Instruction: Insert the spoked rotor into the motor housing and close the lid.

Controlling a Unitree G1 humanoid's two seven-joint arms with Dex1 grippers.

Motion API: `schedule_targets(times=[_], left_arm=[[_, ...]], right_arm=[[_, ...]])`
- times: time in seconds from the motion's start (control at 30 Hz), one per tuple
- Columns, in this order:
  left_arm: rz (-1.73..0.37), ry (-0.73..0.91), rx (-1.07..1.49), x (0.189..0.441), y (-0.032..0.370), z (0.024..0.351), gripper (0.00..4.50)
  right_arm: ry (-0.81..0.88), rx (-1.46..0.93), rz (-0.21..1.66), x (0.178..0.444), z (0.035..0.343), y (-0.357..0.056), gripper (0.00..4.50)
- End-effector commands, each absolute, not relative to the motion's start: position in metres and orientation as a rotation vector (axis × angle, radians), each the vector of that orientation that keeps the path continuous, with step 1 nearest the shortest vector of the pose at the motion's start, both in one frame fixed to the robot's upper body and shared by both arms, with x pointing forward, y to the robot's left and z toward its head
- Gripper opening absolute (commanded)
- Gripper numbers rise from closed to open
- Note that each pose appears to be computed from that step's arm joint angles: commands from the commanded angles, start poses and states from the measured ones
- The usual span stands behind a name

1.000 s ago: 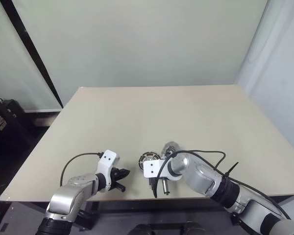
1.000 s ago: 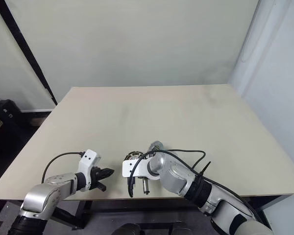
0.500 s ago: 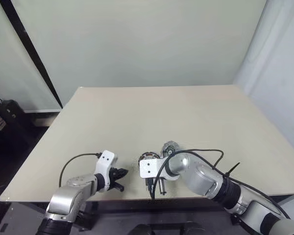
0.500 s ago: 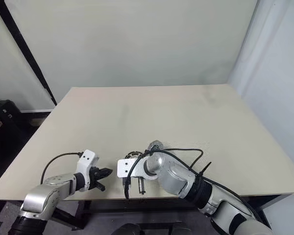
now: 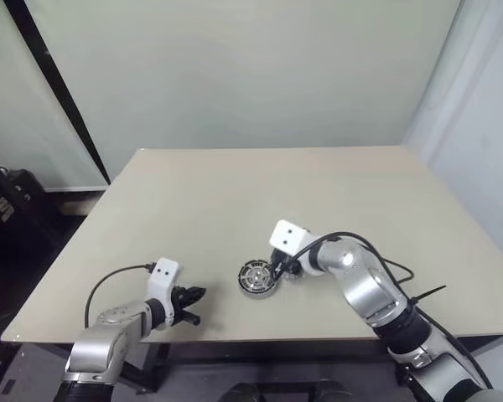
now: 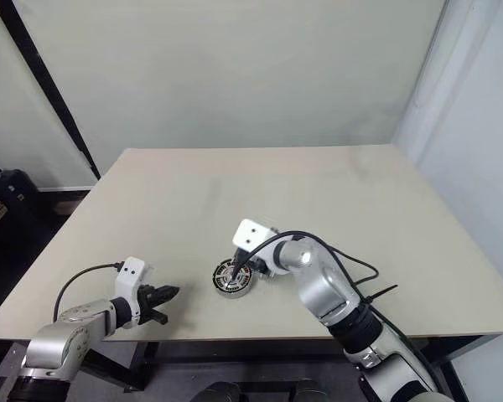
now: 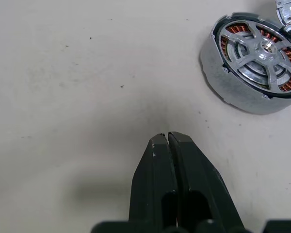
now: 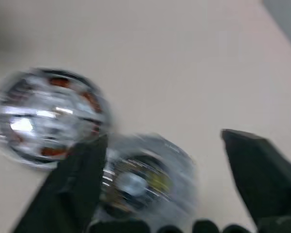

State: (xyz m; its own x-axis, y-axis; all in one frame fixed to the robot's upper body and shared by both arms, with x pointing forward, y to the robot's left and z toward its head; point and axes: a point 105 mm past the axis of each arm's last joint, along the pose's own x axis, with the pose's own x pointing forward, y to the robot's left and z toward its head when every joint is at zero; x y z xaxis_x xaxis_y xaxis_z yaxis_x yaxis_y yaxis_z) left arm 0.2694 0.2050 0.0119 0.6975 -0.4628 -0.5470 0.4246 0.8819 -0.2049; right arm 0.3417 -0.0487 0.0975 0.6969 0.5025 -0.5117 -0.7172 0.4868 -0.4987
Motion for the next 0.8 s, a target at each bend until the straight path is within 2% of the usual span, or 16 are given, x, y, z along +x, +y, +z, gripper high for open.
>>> schedule_targets(times=[0.03,0.2,0.4,0.5,0.67,0.8], left_arm=[[-0.513,0.564,-0.072,0.277,0.203,0.026,0.00],[-0.530,0.556,-0.067,0.279,0.199,0.028,0.00],[-0.545,0.549,-0.059,0.281,0.196,0.030,0.00],[-0.549,0.547,-0.054,0.281,0.195,0.032,0.00],[-0.557,0.547,-0.046,0.280,0.194,0.033,0.00],[-0.564,0.549,-0.042,0.279,0.192,0.033,0.00]], right_arm=[[0.292,-0.739,0.595,0.361,0.113,-0.079,4.05],[0.388,-0.796,0.455,0.377,0.098,-0.124,4.05],[0.447,-0.798,0.466,0.376,0.077,-0.131,4.05],[0.453,-0.701,0.535,0.370,0.070,-0.115,4.05],[0.427,-0.426,0.749,0.347,0.072,-0.055,4.05],[0.436,-0.361,0.840,0.337,0.069,-0.022,4.05]])
